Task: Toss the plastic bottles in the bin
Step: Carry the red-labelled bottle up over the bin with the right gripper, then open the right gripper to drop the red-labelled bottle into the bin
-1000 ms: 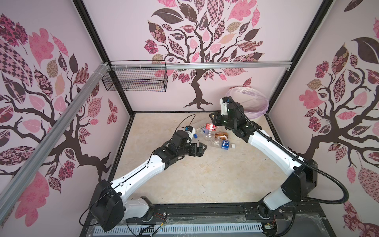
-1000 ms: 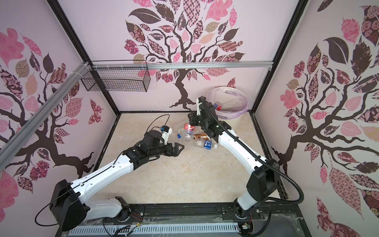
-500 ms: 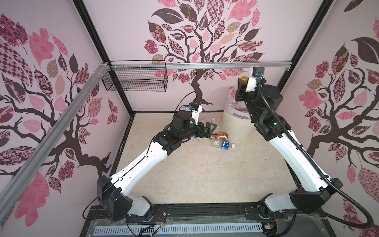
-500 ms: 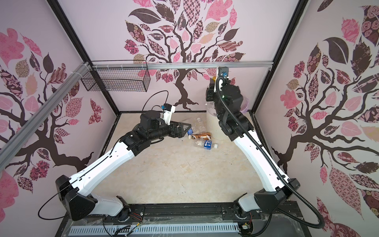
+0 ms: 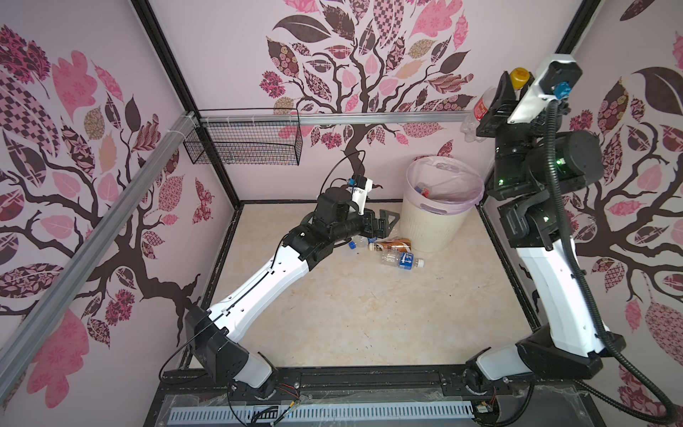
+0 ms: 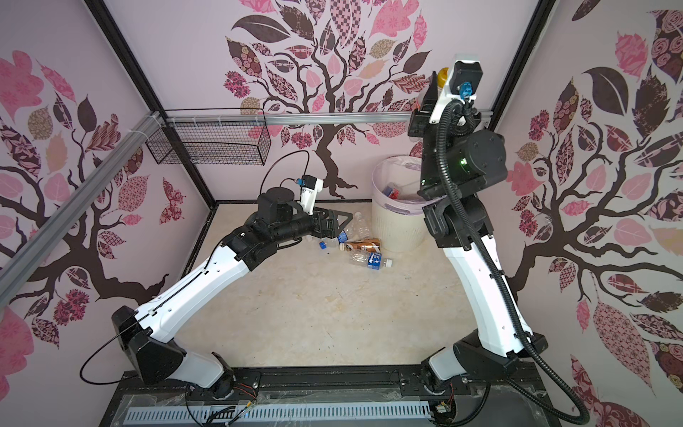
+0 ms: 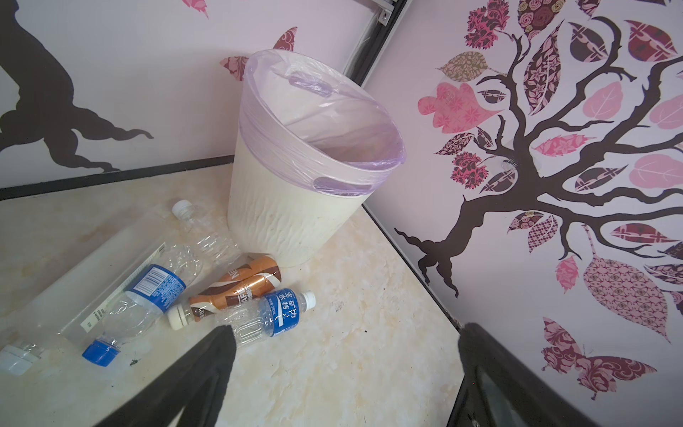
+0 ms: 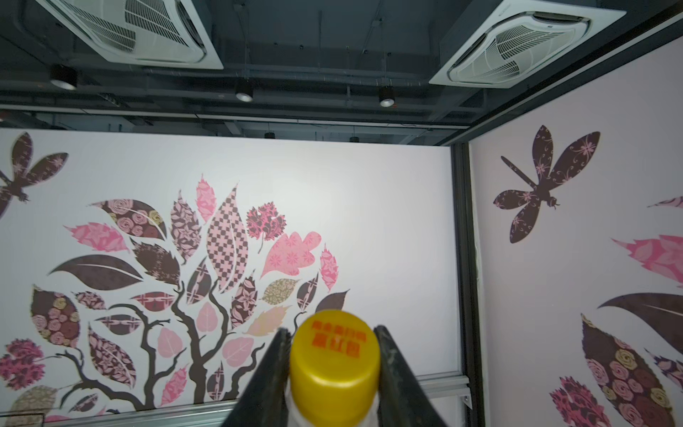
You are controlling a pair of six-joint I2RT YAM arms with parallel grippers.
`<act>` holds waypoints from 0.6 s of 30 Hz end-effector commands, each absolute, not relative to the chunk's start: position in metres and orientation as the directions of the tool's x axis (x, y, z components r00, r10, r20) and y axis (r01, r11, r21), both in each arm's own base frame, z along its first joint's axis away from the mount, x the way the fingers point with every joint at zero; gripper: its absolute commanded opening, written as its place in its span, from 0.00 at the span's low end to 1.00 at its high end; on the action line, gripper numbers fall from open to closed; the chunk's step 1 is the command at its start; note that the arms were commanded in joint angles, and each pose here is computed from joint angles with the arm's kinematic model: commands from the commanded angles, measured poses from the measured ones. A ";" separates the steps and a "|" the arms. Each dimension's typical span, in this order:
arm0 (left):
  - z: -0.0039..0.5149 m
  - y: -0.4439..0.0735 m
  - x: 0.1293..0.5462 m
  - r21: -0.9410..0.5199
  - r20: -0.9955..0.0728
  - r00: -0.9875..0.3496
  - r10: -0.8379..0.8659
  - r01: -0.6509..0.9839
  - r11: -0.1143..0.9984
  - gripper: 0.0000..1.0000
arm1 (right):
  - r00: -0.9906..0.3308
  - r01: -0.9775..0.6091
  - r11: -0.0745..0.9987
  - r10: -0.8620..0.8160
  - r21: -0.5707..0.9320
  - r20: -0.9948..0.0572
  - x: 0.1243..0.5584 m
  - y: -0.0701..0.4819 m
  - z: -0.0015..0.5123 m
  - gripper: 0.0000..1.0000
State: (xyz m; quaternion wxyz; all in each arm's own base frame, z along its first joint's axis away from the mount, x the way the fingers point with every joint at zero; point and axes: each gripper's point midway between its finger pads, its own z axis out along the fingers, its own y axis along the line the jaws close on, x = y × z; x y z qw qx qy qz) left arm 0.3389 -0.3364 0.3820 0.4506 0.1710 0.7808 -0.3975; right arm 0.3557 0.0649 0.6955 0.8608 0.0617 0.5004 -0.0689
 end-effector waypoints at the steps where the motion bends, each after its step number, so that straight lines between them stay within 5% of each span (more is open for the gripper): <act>1: 0.387 -0.337 0.335 -0.462 -0.846 -0.527 -0.087 0.640 0.614 0.98 | 0.193 0.283 0.959 -0.046 0.011 -0.980 0.449 0.049 0.593 0.30; 4: 0.384 -0.333 0.330 -0.464 -0.843 -0.531 -0.086 0.637 0.616 0.98 | -0.002 0.354 0.934 -0.048 -0.046 -0.999 0.481 0.042 0.531 0.80; 6: 0.380 -0.329 0.326 -0.464 -0.840 -0.536 -0.083 0.631 0.621 0.98 | -0.061 0.352 0.934 -0.042 -0.061 -0.997 0.488 0.044 0.511 0.99; 18: 0.366 -0.317 0.317 -0.469 -0.828 -0.554 -0.083 0.605 0.643 0.98 | -0.014 0.284 0.958 0.031 0.026 -0.999 0.469 0.049 0.539 0.99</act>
